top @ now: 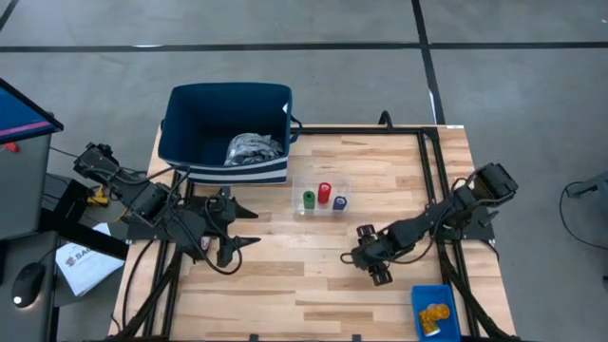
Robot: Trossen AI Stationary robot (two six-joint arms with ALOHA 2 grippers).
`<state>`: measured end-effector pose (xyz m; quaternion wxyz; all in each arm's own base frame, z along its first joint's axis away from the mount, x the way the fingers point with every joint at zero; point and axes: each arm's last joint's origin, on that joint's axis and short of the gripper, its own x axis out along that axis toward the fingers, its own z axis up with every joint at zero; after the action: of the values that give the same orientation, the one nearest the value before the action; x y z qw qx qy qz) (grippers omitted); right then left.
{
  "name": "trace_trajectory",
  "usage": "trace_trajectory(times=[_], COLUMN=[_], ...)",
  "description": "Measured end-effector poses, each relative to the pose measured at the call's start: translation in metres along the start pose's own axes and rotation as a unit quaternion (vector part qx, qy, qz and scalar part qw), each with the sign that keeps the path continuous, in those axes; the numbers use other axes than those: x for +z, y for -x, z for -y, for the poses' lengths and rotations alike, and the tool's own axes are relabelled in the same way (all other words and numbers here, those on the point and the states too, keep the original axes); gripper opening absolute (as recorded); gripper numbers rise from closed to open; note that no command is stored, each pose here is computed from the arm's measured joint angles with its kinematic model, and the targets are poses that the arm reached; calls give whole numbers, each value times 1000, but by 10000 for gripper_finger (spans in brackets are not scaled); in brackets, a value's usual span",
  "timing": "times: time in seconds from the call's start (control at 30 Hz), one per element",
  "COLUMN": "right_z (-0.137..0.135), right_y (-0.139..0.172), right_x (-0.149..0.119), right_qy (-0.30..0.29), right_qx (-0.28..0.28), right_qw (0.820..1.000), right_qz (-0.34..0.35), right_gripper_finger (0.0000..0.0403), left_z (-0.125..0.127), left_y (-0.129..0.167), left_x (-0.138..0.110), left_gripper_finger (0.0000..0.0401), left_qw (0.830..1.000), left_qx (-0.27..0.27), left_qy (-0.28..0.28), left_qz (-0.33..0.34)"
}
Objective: Pick & place medical supplies in basket/bin
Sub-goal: Put the orange pill bottle into the blue basket
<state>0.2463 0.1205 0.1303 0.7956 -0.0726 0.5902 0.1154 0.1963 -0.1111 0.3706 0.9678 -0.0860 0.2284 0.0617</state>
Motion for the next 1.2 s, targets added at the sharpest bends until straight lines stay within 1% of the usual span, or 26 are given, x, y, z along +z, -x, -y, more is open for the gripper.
trace_trajectory(times=[0.07, 0.13, 0.2, 0.23, 0.3, 0.37, 0.43, 0.47, 0.5, 0.53, 0.6, 0.67, 0.8, 0.87, 0.93, 1.07, 1.2], right_z=[-2, -4, -4, -4, -2, -1, 1, 1, 0, -1, -7, -15, -28, -31, -34, -37, -38], right_y=[-1, 3, 16, 26, 45, 65, 86, 94, 99, 102, 103, 101, 80, 70, 60, 45, 32], right_x=[3, 9, 19, 25, 33, 38, 39, 36, 33, 28, 21, 19, 15, 15, 16, 20, 19], right_qy=[5, 7, -12, -32, -89, -178, -286, -346, -404, -463, -553, -620, -696, -714, -725, -739, -747], right_qx=[-5, -23, -41, -48, -64, -83, -95, -102, -108, -115, -119, -112, -115, -122, -125, -121, -140], right_qw=[1000, 1000, 999, 998, 992, 977, 948, 927, 903, 874, 820, 772, 707, 688, 677, 662, 650], right_qz=[-7, -8, 10, 27, 57, 82, 101, 101, 96, 91, 85, 82, 50, 31, 23, 12, -10], right_gripper_finger=[228, 228, 228, 228, 228, 228, 228, 229, 231, 233, 240, 248, 263, 269, 271, 272, 272], left_z=[1, 2, 2, 2, 2, 2, 2, 2, 2, 3, 3, 3, 4, 5, 6, 7, 7], left_y=[1, 1, 1, 1, 1, 1, 1, 1, 1, 1, 1, 1, 1, 1, 1, 1, 1], left_x=[0, 0, 0, 0, 0, 0, 0, 0, 1, 1, 2, 2, 3, 4, 6, 6, 6], left_gripper_finger=[277, 277, 277, 277, 277, 277, 277, 277, 277, 277, 277, 277, 277, 277, 277, 277, 277], left_qw=[1000, 1000, 1000, 1000, 1000, 1000, 1000, 1000, 1000, 1000, 1000, 1000, 1000, 999, 999, 998, 998], left_qx=[-6, -8, -8, -8, -7, -7, -8, -9, -9, -8, -10, -10, -21, -28, -38, -50, -53], left_qy=[0, 0, 0, 0, 0, 0, 2, 3, 4, 5, 5, 5, -7, -12, -18, -20, -20], left_qz=[0, 0, 0, 0, 0, 0, 2, 4, 6, 8, 13, 13, 15, 19, 22, 22, 20])
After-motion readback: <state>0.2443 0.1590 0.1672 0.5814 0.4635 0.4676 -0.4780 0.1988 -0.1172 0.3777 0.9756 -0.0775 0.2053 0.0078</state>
